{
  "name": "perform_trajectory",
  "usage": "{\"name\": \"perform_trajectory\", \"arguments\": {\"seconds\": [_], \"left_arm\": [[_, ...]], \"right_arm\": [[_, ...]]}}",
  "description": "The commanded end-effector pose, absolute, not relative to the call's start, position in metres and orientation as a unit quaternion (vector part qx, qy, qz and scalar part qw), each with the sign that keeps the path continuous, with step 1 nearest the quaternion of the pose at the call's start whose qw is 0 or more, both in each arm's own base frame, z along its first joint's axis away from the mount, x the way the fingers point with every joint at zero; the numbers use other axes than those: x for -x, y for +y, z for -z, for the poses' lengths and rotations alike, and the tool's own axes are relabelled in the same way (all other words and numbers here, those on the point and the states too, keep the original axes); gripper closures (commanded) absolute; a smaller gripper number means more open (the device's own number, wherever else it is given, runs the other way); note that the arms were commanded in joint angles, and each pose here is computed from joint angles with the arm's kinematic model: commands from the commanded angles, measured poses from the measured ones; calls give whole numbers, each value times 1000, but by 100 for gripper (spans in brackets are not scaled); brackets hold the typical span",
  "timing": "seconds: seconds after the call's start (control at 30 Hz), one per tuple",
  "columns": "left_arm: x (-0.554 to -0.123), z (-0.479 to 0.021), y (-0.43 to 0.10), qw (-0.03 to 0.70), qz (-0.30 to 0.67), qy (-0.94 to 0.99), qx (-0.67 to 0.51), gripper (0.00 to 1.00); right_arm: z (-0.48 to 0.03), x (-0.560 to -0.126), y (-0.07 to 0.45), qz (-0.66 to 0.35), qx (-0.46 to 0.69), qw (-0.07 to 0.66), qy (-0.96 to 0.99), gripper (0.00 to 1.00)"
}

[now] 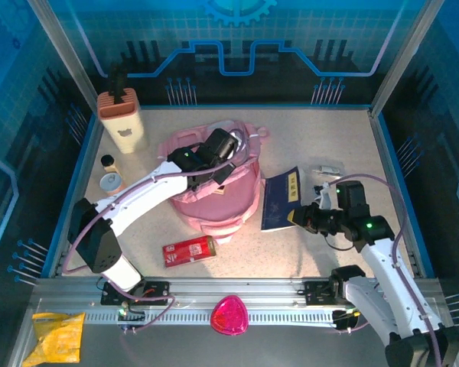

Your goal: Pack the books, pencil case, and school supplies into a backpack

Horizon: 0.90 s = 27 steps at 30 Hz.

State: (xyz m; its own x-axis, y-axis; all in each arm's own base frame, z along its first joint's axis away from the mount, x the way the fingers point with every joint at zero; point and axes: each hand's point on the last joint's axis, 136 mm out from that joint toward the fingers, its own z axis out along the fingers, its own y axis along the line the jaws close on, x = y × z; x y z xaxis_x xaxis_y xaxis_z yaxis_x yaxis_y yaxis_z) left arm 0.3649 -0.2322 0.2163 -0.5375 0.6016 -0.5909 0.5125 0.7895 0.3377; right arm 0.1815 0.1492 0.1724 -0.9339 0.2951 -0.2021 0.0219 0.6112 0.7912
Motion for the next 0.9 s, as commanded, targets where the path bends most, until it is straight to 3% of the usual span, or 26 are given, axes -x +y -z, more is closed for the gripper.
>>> {"name": "perform_trajectory", "arguments": {"seconds": [0.0,0.37,0.73,0.8,0.87], "left_arm": [[-375,-279,-234,432,-40,855,-285,100],[-382,-299,-239,450,-33,846,-283,100],[-385,-304,-240,456,-29,847,-271,100],[-386,-304,-239,455,-29,849,-267,100],[-386,-304,-240,455,-27,849,-267,100]], "right_arm": [[-195,-188,175,-480,-64,165,859,100],[-185,-221,252,-512,-27,170,841,100],[-159,-311,321,-498,-67,224,835,100],[-152,-325,328,-494,-72,233,834,96],[-132,-334,330,-473,-80,221,849,85]]}}
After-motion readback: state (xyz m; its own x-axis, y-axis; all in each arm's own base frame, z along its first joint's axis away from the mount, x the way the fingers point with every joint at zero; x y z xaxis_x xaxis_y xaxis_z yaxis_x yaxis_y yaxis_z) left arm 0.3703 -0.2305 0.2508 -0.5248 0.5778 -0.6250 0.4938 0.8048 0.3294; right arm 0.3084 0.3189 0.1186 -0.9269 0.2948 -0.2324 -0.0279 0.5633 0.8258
